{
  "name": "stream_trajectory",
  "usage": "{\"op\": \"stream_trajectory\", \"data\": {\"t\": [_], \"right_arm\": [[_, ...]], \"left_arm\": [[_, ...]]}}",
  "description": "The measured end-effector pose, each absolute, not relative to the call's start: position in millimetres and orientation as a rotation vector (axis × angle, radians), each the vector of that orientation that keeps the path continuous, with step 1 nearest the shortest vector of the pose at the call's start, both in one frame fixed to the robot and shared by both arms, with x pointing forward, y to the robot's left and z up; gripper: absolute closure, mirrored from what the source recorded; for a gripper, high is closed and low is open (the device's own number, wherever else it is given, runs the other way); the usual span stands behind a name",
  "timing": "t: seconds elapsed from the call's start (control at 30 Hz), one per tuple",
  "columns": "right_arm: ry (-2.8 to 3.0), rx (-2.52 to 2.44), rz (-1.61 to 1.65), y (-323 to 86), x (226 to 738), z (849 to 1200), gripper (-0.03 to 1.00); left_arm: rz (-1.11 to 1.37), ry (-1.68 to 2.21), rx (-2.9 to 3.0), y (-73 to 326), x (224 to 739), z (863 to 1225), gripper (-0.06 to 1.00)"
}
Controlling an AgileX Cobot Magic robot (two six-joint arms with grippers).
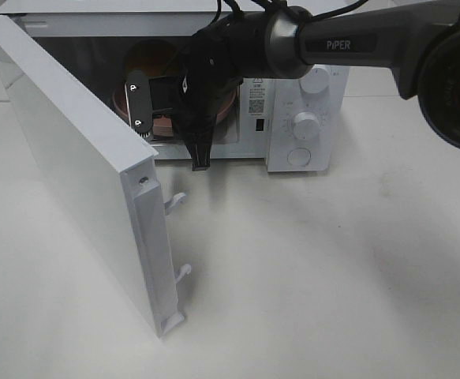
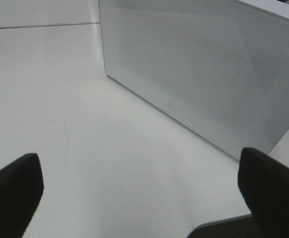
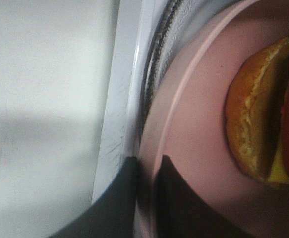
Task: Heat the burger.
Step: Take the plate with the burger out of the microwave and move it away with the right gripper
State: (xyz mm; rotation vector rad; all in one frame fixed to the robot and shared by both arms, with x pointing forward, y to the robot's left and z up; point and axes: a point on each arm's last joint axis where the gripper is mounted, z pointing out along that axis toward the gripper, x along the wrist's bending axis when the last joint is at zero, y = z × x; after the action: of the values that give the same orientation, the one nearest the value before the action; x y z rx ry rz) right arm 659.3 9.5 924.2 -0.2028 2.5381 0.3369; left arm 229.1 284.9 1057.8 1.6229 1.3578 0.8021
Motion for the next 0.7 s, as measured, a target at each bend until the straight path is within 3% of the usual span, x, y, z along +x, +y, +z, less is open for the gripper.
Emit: {"op": "stream_trajectory", "data": {"t": [0.7], "right_arm": [[2.623,-0.268,0.31,7,643,944,0.89]], "left_arm": [[0.803,1.358,1.623,285,229,1058,-0.04]]}}
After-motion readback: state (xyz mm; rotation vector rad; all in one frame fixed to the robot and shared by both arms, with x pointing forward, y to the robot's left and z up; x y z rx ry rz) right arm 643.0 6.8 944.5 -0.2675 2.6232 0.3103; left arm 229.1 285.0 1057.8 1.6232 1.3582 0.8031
